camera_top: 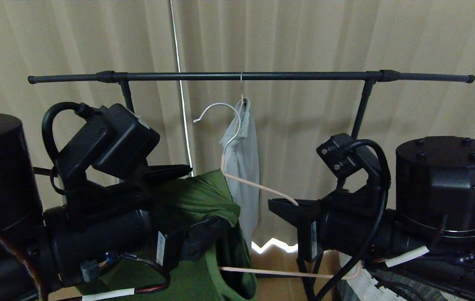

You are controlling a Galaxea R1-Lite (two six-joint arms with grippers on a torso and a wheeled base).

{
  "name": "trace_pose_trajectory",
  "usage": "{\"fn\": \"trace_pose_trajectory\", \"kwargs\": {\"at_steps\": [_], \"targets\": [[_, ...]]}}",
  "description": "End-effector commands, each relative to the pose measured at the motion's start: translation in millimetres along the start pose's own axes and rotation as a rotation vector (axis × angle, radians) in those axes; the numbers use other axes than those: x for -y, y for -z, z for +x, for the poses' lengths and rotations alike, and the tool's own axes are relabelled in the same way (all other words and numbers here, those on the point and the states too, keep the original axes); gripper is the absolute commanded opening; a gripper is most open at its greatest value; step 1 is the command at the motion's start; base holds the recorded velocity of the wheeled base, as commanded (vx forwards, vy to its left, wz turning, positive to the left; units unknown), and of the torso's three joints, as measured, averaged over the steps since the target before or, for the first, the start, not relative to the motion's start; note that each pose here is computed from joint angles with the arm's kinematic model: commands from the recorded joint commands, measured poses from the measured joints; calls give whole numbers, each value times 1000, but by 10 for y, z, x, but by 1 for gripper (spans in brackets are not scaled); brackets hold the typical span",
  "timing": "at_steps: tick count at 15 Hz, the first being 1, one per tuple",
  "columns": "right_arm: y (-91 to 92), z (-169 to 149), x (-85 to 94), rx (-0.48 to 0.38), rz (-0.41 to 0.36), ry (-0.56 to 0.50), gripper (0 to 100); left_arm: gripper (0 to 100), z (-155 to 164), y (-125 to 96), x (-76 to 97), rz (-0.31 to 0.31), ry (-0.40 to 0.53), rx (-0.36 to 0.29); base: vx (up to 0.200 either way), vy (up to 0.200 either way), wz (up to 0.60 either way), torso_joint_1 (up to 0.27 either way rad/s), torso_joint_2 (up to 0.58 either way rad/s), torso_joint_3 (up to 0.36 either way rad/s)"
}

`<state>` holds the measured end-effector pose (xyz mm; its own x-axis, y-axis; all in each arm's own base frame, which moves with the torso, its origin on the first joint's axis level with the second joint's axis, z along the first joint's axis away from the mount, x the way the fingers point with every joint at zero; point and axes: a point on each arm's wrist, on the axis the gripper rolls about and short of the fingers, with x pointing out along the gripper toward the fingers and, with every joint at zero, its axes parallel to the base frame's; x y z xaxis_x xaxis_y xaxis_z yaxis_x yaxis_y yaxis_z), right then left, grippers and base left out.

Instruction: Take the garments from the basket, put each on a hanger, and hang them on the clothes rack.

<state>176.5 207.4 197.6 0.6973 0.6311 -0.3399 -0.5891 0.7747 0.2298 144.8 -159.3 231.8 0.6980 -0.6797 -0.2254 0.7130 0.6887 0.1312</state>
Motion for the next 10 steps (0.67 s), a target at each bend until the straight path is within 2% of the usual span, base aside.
{"fn": "trace_pose_trajectory", "kwargs": {"at_steps": [1, 4, 6, 8, 10], "targets": [[-63, -79, 59, 32, 0, 15, 0, 100, -71, 23, 0, 12, 2, 4, 0, 0, 0, 0, 0, 0], [-151, -194, 137, 73, 6, 36, 0, 100, -135, 90, 4, 63, -1, 19, 0, 0, 0, 0, 0, 0], [-134, -279, 188, 79, 5, 48, 0, 100, -183, 101, -4, 79, -8, 45, 0, 0, 0, 0, 0, 0], [-80, -343, 317, 74, -44, 94, 0, 100, -260, 141, -22, 118, -19, 47, 0, 0, 0, 0, 0, 0], [-82, -371, 346, 80, -44, 101, 0, 100, -256, 149, -20, 131, -18, 49, 0, 0, 0, 0, 0, 0]]}}
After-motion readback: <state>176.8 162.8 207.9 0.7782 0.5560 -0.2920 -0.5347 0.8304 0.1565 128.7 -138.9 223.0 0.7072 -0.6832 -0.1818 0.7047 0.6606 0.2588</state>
